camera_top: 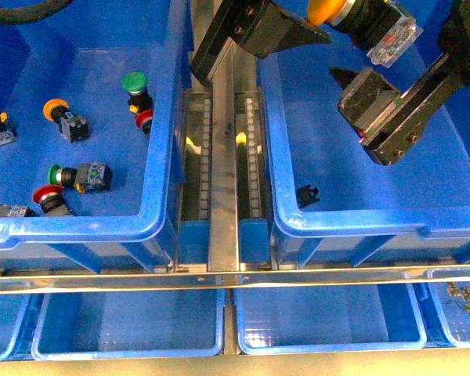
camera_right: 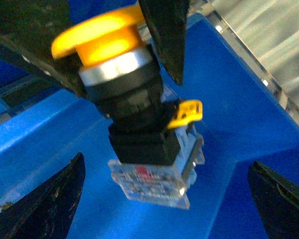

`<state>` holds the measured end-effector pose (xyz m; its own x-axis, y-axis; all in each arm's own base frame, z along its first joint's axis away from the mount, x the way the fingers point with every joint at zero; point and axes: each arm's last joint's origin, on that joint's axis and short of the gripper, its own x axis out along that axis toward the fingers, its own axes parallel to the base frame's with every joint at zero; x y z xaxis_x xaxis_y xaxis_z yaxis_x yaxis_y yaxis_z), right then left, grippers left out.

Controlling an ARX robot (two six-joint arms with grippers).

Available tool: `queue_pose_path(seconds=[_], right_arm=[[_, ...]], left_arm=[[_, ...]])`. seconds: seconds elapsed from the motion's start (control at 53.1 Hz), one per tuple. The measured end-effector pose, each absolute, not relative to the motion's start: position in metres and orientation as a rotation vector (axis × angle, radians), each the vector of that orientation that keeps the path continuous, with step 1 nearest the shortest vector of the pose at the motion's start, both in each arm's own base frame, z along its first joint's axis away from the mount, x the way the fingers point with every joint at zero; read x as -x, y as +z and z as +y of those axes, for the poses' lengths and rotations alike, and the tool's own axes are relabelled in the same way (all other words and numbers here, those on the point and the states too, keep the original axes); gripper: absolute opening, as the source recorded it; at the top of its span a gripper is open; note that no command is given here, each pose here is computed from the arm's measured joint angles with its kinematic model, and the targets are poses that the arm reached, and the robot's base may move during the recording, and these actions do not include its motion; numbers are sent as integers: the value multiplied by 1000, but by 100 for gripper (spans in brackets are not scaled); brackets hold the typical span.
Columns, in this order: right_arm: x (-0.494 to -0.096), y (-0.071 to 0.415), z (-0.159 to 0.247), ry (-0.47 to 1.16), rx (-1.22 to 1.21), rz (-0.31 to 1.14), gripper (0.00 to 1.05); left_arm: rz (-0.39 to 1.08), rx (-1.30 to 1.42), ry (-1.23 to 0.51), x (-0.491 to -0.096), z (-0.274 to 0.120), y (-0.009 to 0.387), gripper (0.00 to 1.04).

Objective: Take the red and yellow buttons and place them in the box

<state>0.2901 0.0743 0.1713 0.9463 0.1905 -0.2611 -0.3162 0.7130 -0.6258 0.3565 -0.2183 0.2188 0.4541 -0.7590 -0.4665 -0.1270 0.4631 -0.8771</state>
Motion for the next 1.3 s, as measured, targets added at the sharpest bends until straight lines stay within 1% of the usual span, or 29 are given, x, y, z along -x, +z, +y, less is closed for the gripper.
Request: queue_pose_path(seconds=[0.245,0.32,0.377,0.396,0.433,0.452,0.584,0.622,0.678,0.829,0.961,1.055,1.225,1.263,1.3], right_arm=[[-303,171,79,287,728,177,97],[-304,172,78,288,729,178,82],[-304,172,77,296,729,182,75],[-304,171,77,299,730,184,71],[-304,171,77,302,730,186,68],[-305,170,76,305,731,189,64],[-305,170,74,310,730,194,48],[-305,169,74,310,731,194,44],[-305,169,73,311,731,197,42],[-304,168,72,309,730,203,42],[-304,167,72,307,732,214,42],[-300,160,67,298,734,249,41],[-297,154,62,296,735,284,41],[-297,153,61,297,735,289,41],[-296,152,60,297,735,296,41]], left_arm=[[1060,1044,-476,-358,-219,213,34],[1059,1045,-477,-358,-219,213,34],[1059,1046,-476,-359,-219,213,34],[1059,1046,-476,-359,-219,213,34],[1059,1046,-475,-359,-219,213,34],[1058,1047,-474,-359,-219,213,34],[1057,1050,-471,-361,-218,212,34],[1056,1050,-470,-361,-218,212,34],[1054,1048,-469,-362,-218,212,34],[1042,1033,-462,-364,-217,211,34],[1006,1009,-428,-368,-210,211,50],[963,970,-328,-370,-185,209,70],[930,915,-241,-367,-150,202,94],[926,908,-236,-366,-144,201,98],[921,900,-235,-365,-138,201,98]])
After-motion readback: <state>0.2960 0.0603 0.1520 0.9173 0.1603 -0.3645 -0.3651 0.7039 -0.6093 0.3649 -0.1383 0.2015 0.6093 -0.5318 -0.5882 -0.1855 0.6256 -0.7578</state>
